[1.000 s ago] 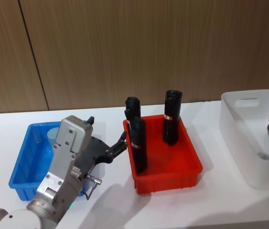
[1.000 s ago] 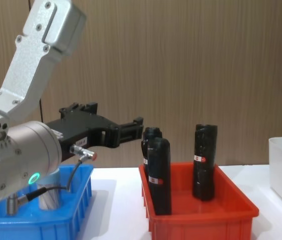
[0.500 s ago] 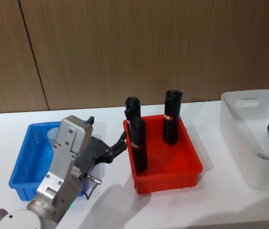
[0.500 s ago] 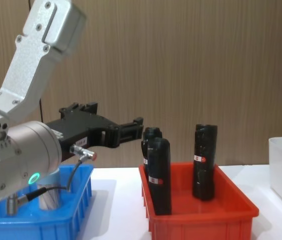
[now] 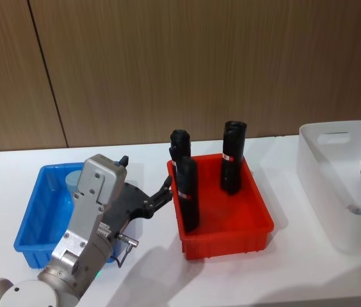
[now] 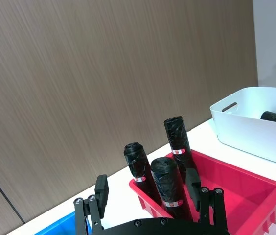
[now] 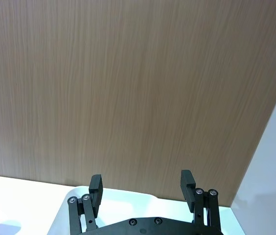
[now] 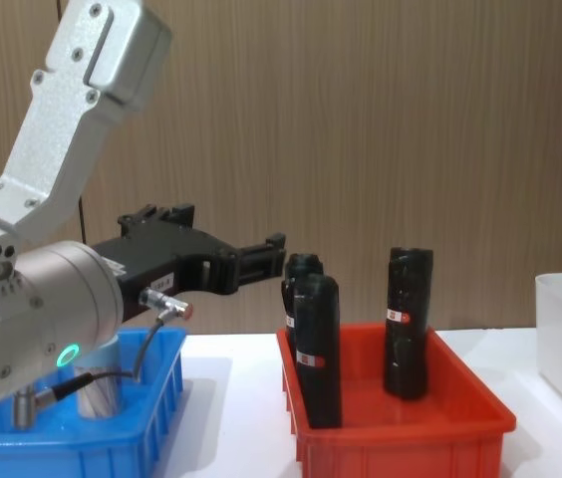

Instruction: Pick the cotton swabs from the blue box and place them into the white box.

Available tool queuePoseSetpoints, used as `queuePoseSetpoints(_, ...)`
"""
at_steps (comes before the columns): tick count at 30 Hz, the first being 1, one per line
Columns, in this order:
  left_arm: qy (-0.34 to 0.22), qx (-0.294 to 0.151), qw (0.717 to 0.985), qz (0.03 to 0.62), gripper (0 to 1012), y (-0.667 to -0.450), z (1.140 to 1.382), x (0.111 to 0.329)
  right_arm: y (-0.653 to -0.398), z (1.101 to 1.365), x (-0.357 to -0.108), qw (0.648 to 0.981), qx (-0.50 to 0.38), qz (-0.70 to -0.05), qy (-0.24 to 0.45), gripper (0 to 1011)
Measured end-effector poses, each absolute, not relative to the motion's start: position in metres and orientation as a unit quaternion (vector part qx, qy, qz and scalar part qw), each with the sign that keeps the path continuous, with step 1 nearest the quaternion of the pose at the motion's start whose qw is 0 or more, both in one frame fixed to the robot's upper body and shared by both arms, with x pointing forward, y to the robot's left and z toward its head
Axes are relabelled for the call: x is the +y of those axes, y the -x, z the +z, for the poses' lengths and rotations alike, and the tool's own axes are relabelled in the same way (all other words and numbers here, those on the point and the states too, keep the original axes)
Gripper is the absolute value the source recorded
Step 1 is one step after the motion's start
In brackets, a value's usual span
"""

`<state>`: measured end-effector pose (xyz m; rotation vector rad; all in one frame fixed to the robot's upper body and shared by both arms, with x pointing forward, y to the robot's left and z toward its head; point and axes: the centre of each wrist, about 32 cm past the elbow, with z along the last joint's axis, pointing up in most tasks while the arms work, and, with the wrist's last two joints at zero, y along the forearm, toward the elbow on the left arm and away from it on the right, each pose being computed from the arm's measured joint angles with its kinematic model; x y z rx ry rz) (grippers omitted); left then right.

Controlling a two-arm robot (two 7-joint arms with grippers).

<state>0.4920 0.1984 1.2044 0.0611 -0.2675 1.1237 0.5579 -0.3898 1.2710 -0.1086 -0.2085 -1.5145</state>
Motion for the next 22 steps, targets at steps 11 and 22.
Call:
queuePoseSetpoints(11, -0.029, -0.126, 0.837, 0.531, 1000, -0.492, 1.2044, 0.1984, -0.5576, 1.271, -0.3898, 0.72, -0.095, -0.685, 0.049, 1001)
queuePoseSetpoints(22, -0.029, -0.126, 0.837, 0.531, 1000, -0.492, 1.2044, 0.1984, -0.5574, 1.2709, -0.3897, 0.72, -0.095, -0.685, 0.049, 1001)
